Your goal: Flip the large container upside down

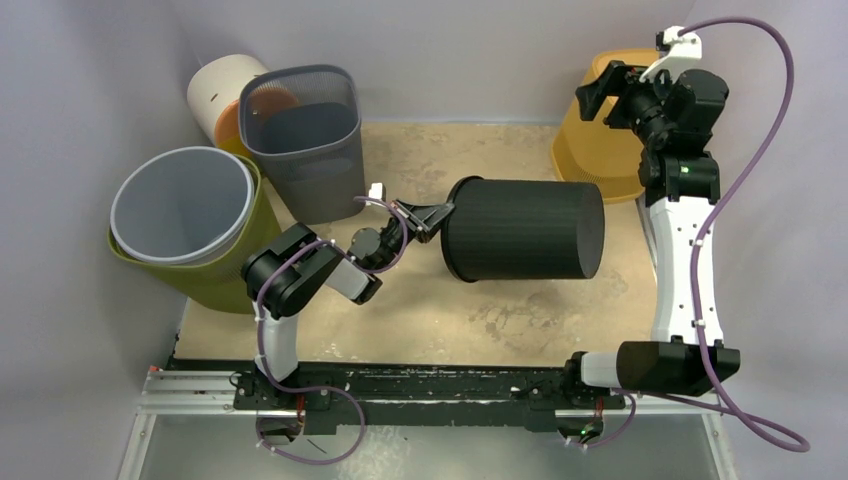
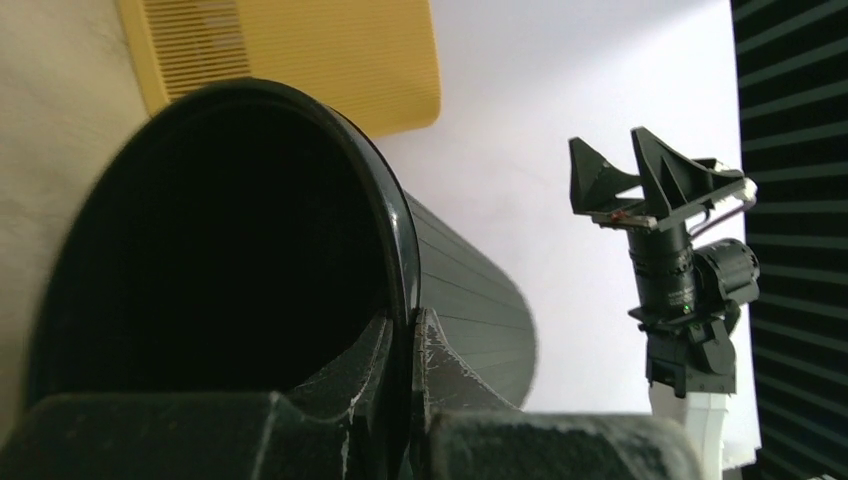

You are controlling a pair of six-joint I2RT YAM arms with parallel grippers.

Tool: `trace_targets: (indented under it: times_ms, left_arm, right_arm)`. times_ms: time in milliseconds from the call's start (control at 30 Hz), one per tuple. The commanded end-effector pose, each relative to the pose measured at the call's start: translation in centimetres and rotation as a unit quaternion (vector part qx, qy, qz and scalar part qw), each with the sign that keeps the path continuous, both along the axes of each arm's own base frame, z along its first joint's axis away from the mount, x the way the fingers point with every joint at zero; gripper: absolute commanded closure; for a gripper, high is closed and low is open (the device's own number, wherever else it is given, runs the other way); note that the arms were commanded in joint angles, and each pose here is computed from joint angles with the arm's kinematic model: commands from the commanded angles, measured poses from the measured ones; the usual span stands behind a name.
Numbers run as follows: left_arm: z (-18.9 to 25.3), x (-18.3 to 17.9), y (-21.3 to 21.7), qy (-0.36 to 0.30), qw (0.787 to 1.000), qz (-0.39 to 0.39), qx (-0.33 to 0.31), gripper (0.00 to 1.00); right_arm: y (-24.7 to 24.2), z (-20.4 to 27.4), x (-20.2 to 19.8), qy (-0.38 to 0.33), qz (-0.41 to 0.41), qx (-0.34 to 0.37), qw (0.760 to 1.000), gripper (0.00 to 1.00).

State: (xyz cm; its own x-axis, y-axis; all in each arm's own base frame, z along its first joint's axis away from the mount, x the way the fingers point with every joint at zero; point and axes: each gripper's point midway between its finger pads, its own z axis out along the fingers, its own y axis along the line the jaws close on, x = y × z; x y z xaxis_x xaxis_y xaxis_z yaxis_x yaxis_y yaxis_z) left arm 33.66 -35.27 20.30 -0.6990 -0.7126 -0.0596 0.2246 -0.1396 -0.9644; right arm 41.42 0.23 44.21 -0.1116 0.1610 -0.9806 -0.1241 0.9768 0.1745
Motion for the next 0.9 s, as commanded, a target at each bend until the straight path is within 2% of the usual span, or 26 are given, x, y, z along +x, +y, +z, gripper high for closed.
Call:
trace_targets:
  times_ms: [0,367,633,867]
  left_arm:
    - [-3.3,-1.3,0.8,-0.035,0.998,-0.008,0.045,1.0]
    - [-4.9,-0.8,0.7,-0.033,0.996,-0.009,0.084,1.0]
    - [-8.3,-0.2,0.9,-0.013,0.992,-0.007,0.129,1.0]
    - [-9.4,0.4,1.0,-0.005,0.991,-0.005,0.136,1.0]
  right_arm:
    - [0.7,1.4,-0.3,-0.028,0.018,-0.003,0.999,0.12]
    - [0.7,1.1,-0.4,-0.026,0.018,-0.001,1.0,0.12]
    - [0.7,1.0,-0.4,-0.025,0.02,-0.001,0.999,0.12]
    - [0.9,1.1,-0.5,-0.027,0.023,0.003,0.999,0.12]
